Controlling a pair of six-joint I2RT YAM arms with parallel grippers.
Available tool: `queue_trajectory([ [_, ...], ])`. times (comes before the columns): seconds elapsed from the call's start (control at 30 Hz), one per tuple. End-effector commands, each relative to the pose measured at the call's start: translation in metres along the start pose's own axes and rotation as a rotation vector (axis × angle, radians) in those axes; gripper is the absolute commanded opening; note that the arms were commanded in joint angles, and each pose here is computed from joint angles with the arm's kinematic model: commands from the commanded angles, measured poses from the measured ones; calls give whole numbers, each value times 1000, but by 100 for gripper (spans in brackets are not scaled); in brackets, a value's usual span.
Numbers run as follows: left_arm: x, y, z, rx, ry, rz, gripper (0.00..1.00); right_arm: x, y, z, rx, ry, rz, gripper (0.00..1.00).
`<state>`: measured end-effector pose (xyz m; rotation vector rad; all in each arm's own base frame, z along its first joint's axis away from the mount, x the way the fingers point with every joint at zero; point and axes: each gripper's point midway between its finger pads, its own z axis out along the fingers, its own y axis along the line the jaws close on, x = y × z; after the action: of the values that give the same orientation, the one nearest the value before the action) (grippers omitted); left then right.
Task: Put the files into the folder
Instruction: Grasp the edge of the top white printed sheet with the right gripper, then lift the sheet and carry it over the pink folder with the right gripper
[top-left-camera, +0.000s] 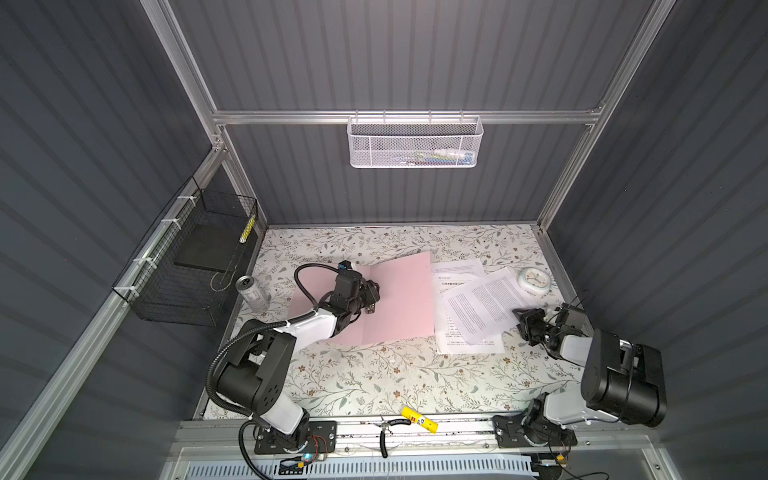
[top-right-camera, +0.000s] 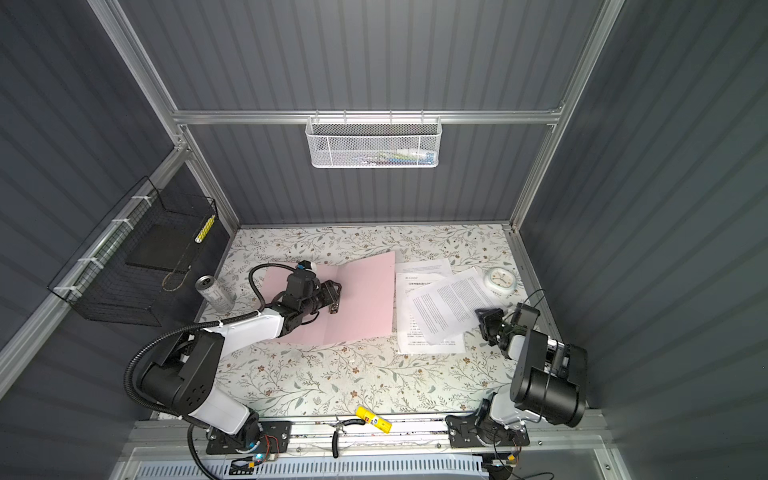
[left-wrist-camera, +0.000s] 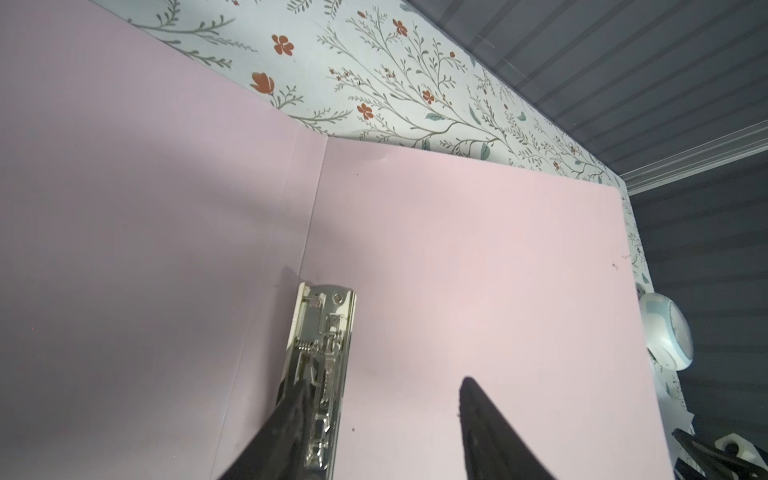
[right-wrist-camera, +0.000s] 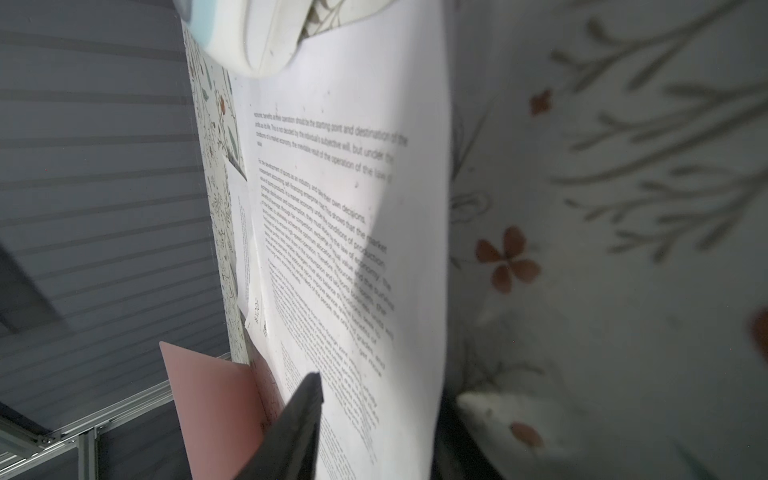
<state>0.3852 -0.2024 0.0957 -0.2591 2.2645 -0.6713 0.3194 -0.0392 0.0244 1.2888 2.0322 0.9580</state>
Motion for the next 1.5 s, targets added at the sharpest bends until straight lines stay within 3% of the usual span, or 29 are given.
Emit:
queue_trajectory([
  [0.0, -5, -10, 2, 33, -7, 10, 58, 16, -31, 6, 81, 34, 91, 33],
  [0.17, -8, -12, 1, 34, -12, 12, 58, 15, -30, 8, 66, 30, 91, 15],
  [0.23, -9, -13, -1, 33, -16, 11, 58, 15, -28, 7, 64, 29, 83, 0],
  [0.4, -15, -14, -8, 24, -30, 18, 58, 12, -13, 1, 53, 13, 41, 0],
  [0.5, -23, -17, -20, 14, -50, 34, 58, 10, 16, -8, 44, -2, -49, 0],
  [0.67, -39, -19, -46, -14, -99, 77, 59, 9, 95, -40, 43, -87, -319, 0],
  [0.8, -50, -16, -66, -55, -141, 99, 59, 5, 170, -85, 7, -251, -559, 0],
  [1.0, -56, 1, -85, -110, -178, 94, 59, 15, 252, -120, -107, -332, -741, 0],
  [1.2, -68, 13, -105, -197, -230, 115, 58, 68, 326, -107, -308, -197, -841, 0],
  [1.33, -77, 19, -127, -244, -292, 145, 59, 131, 381, -99, -454, -86, -931, 0],
  [1.47, -84, 28, -151, -299, -346, 162, 59, 195, 425, -108, -579, -58, -1092, 0],
])
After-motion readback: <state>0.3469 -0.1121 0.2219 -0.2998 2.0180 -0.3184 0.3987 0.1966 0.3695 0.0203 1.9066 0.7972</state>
